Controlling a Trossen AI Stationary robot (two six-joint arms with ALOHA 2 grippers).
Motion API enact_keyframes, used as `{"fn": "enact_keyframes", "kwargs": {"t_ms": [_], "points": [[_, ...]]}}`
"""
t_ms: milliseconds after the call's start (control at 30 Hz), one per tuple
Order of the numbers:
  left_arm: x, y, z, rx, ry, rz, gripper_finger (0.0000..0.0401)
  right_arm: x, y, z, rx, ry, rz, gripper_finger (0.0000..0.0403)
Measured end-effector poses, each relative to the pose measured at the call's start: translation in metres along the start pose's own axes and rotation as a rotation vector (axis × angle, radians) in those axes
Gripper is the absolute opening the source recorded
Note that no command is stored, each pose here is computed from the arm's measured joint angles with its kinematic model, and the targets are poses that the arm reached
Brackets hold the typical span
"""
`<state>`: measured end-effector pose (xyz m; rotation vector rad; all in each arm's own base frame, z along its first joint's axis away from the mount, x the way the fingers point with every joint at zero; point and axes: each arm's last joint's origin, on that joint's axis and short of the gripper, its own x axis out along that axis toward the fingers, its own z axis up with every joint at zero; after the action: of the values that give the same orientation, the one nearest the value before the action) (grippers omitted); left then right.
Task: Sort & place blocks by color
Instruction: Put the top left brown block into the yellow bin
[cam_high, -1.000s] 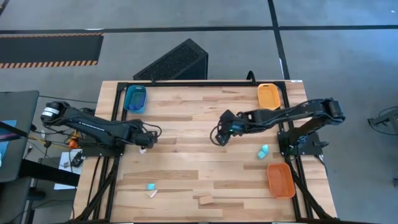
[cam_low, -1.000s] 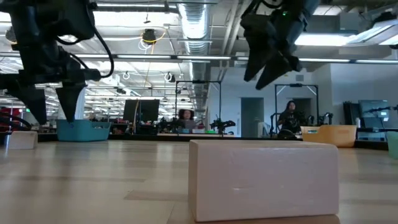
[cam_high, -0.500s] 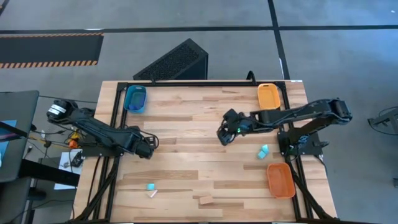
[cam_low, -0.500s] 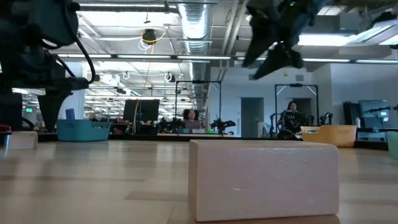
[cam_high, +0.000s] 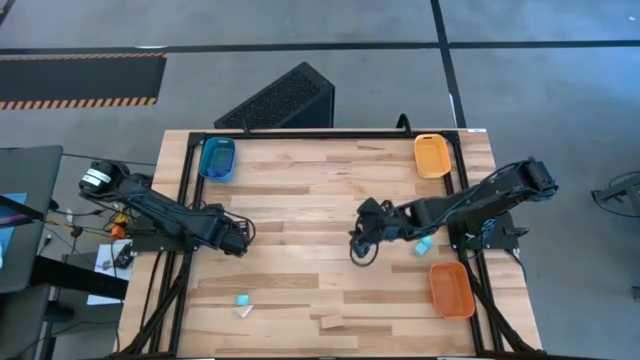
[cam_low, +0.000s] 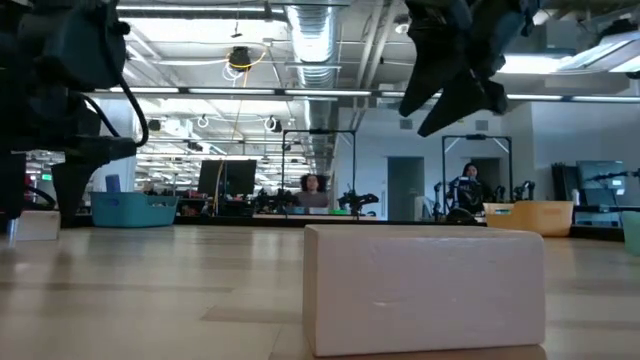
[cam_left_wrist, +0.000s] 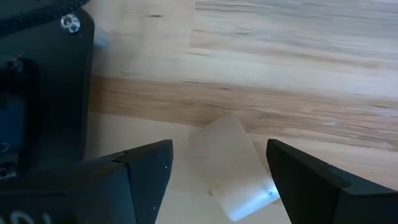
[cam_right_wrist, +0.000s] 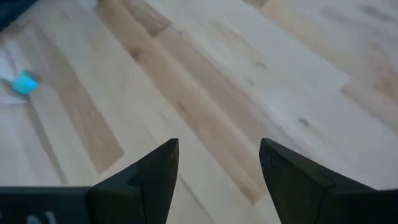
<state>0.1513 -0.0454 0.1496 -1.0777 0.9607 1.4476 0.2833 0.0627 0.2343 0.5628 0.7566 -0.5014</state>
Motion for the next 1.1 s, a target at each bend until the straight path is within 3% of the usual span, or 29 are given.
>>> {"fn": "enact_keyframes", "kwargs": {"t_ms": [433,633,900,1000,1100], "points": [[0.007,-0.013,-0.007,-0.040,-0.003,-0.066,0.0247,-0.005,0.005,-0.001,0.028,-0.008,0.041,0.0249],[0.017,-0.023,-0.015,0.057,0.015,-0.059,0.0228,-0.019,0.002,0.001,0.037,-0.001,0.064,0.0249],[0.013,-0.032,-0.019,0.205,0.005,-0.093,0.0150,-0.035,0.006,0.001,0.069,-0.028,0.134,0.0249],[0.006,-0.043,-0.018,0.322,0.001,-0.187,0.0107,-0.037,0.008,-0.002,0.073,-0.022,0.145,0.0249],[-0.004,-0.060,-0.013,0.473,-0.044,-0.361,0.0101,-0.043,0.015,-0.001,0.088,-0.051,0.213,0.0249]]}}
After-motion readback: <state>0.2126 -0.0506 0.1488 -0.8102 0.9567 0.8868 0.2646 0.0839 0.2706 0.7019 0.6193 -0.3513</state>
